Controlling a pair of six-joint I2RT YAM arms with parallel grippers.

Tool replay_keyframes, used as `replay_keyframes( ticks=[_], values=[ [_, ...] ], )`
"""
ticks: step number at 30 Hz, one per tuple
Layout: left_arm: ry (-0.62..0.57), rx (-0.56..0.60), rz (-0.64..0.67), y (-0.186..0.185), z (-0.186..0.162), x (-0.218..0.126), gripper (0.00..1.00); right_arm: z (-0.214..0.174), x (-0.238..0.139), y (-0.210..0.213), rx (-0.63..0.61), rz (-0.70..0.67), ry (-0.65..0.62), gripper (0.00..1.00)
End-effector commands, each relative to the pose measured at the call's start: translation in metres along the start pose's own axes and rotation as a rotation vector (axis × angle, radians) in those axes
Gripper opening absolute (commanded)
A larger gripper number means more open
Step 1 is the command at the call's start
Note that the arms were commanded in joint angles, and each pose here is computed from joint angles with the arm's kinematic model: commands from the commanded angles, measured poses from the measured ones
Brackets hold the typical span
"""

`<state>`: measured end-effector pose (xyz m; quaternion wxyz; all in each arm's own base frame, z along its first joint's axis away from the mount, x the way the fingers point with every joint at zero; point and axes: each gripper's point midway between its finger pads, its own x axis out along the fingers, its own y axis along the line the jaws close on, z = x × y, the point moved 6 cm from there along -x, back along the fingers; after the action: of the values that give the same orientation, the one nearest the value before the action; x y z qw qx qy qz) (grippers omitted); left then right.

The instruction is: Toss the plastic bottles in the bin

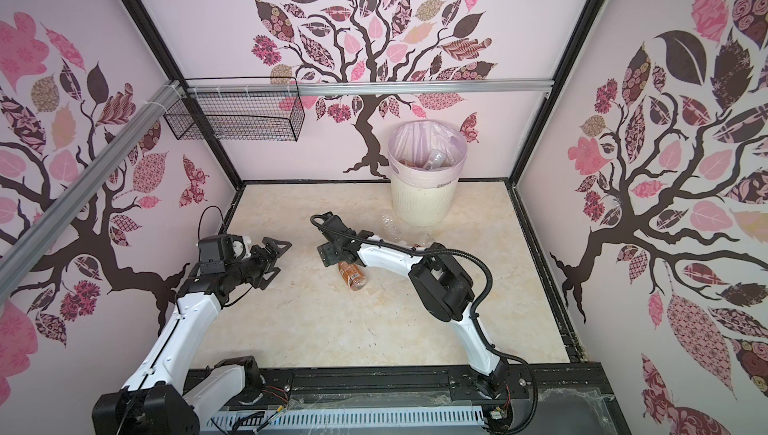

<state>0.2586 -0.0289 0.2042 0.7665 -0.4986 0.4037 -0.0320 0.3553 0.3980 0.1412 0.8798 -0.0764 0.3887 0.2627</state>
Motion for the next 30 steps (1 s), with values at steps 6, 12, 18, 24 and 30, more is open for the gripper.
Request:
replay_keyframes(
  ticks=[6, 12, 18, 24, 30],
  values=[
    [0.016, -0.054, 0.027, 0.006, -0.012, 0.002, 0.98, 0.05, -0.088, -0.031, 0.045, -0.02, -0.191, 0.99],
    [-0.004, 0.035, 0.119, -0.01, -0.032, 0.011, 0.98, 0.051, -0.125, -0.06, 0.078, -0.057, -0.25, 1.0],
    [0.048, 0.043, 0.226, -0.015, -0.052, 0.036, 0.98, 0.041, -0.16, -0.09, 0.109, -0.126, -0.293, 0.99],
    [0.139, 0.11, 0.299, -0.017, -0.074, 0.067, 0.98, 0.03, -0.183, -0.111, 0.136, -0.162, -0.315, 0.99],
    [0.211, 0.159, 0.32, -0.031, -0.096, 0.098, 0.98, 0.019, -0.193, -0.119, 0.155, -0.167, -0.329, 0.99]
  ],
)
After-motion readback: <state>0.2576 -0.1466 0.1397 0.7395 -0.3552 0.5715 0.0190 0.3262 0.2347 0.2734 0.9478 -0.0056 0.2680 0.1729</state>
